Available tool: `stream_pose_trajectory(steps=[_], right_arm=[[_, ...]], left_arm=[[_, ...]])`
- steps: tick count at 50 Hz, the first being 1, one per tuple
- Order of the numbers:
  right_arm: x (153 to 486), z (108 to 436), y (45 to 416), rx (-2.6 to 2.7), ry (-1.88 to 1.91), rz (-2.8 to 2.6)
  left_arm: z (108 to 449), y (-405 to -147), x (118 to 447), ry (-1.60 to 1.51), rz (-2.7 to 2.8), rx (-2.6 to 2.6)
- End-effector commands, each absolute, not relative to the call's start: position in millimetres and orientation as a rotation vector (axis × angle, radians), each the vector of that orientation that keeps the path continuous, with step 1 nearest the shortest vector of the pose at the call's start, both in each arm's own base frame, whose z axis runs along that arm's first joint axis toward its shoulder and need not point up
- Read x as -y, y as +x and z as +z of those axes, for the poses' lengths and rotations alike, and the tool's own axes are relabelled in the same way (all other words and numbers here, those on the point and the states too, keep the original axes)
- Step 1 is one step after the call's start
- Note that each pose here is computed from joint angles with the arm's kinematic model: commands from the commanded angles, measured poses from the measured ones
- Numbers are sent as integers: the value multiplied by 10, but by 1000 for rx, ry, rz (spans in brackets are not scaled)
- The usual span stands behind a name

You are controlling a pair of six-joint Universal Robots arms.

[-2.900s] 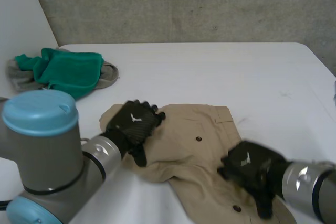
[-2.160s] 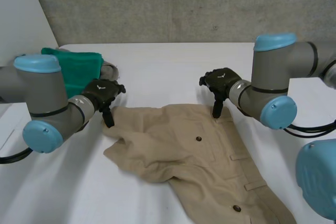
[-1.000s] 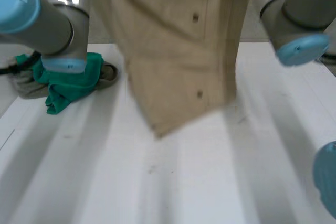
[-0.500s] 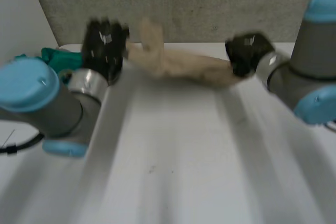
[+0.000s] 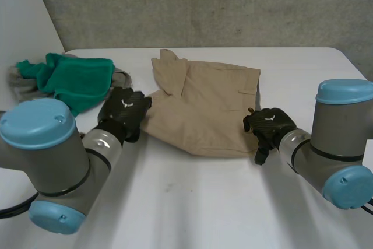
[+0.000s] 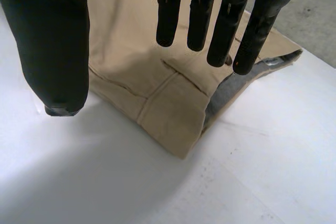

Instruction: Fold the laundry.

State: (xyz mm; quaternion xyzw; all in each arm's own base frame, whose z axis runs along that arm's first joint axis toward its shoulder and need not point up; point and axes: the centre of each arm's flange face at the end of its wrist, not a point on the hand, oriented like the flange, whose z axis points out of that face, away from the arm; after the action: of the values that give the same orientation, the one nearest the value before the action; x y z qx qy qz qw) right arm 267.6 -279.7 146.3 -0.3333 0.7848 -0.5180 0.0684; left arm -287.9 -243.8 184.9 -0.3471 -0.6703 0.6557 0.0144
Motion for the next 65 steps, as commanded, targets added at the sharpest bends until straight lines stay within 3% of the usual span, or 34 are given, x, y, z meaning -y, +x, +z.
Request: stream_pose_trajectory(steps=[1, 10, 23, 30, 37, 46, 53, 61, 65], right_arm=[[2735, 1443, 2658, -2377, -912, -1517], [2799, 1420, 2718, -2327, -812, -1572], [3110, 1108, 2960, -2375, -777, -1662], [3054, 1263, 2927, -2355, -788, -1685], [2802, 1991, 2799, -2202, -1007, -1805], [2424, 1795, 2442, -2358, -1619, -1469], [2204, 1763, 2308, -2406, -1716, -1291], [2214, 1709, 2313, -2399, -1684, -1343], [2224, 1688, 2319, -2397, -1655, -1368]], left_arm=[[1991, -2919, 2566, -1046, 2095, 2054], [2132, -2986, 2685, -1035, 2101, 2047], [2232, -2985, 2756, -931, 2051, 2074], [2133, -2922, 2668, -959, 1969, 2149], [1890, -2734, 2261, -1112, 1699, 2335], [1693, -2518, 1685, -1379, 1489, 2402], [1594, -2503, 1302, -1507, 1340, 2379], [1886, -2660, 1647, -1452, 1580, 2291], [2157, -2784, 2139, -1309, 1873, 2186]])
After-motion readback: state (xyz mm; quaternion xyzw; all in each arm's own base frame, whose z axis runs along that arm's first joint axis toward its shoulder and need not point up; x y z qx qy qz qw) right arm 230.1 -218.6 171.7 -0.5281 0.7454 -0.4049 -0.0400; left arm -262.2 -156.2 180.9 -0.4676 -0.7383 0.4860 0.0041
